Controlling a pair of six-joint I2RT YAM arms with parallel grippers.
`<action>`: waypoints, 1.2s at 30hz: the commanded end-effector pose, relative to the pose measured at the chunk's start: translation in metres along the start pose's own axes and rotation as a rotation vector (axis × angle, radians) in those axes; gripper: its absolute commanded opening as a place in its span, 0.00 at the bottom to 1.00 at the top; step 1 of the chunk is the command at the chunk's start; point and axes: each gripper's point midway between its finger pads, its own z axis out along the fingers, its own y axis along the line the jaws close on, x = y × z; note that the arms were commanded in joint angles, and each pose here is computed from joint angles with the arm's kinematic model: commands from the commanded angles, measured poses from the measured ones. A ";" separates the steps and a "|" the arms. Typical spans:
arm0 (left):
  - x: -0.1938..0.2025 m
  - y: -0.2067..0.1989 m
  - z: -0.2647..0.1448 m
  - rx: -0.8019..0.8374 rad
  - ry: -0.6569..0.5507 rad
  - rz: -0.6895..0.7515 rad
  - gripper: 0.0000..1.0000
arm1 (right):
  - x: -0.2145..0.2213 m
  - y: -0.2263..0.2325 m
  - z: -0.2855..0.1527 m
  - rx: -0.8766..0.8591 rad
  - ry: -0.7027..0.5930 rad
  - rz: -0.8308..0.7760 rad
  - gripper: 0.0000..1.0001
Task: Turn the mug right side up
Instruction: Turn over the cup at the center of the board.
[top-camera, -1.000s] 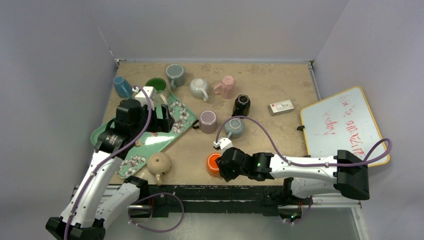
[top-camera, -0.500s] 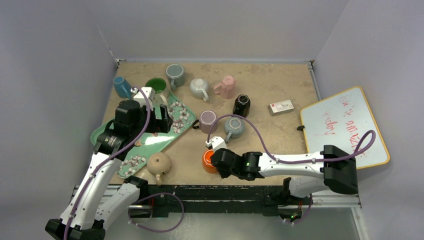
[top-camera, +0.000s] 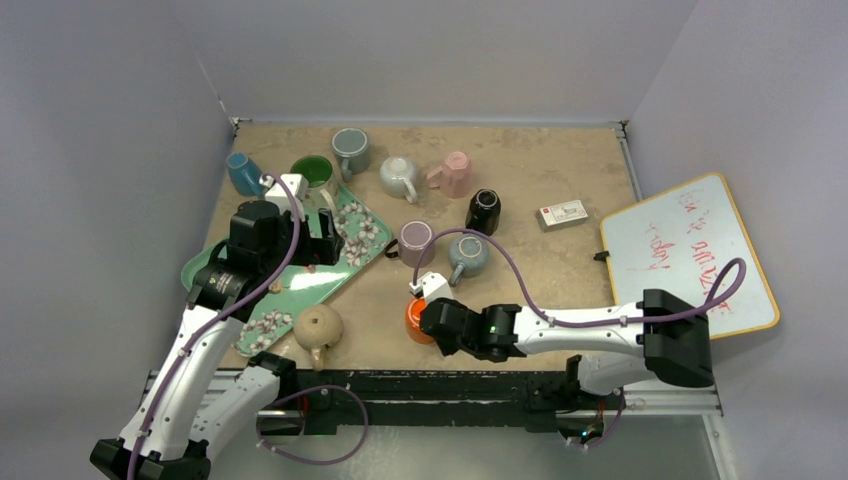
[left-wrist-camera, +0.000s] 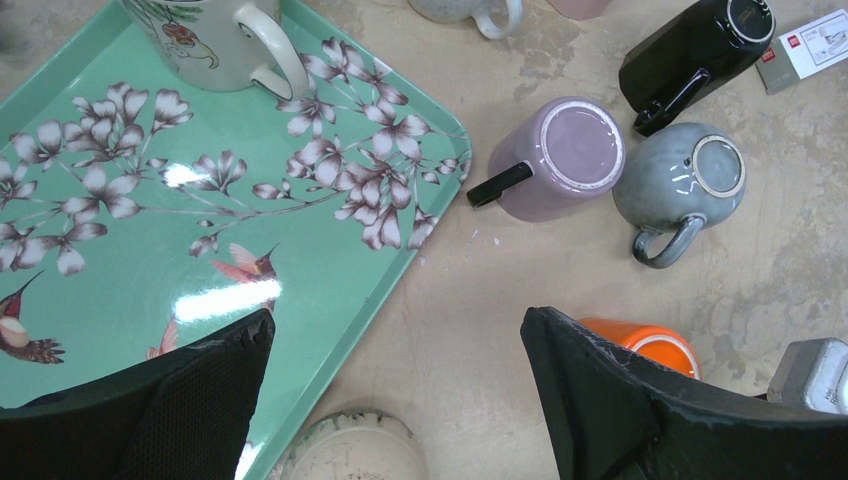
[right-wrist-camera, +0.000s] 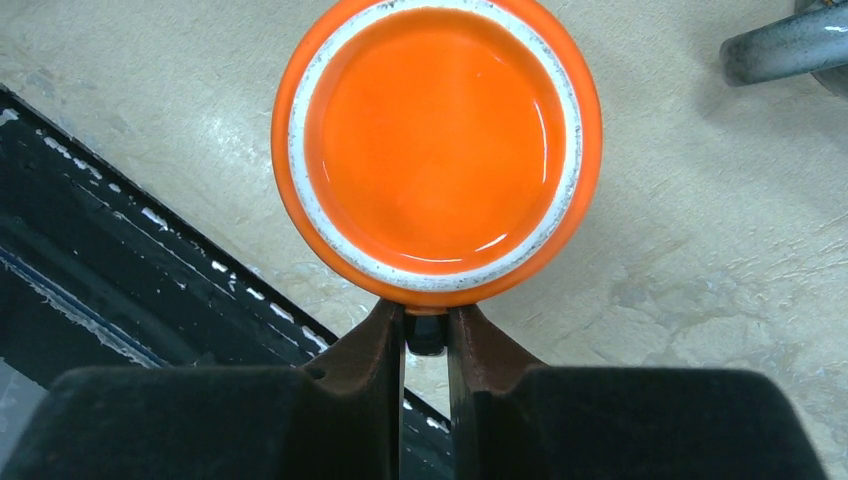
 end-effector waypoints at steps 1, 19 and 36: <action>0.000 0.005 0.000 -0.021 -0.007 -0.002 0.94 | -0.019 0.007 -0.002 -0.004 -0.063 0.043 0.03; 0.000 -0.002 -0.005 0.001 -0.022 -0.082 0.91 | -0.052 0.025 -0.030 -0.150 -0.223 0.210 0.00; -0.009 -0.052 -0.067 0.258 -0.055 -0.224 0.86 | -0.129 0.045 -0.091 -0.410 -0.559 0.501 0.00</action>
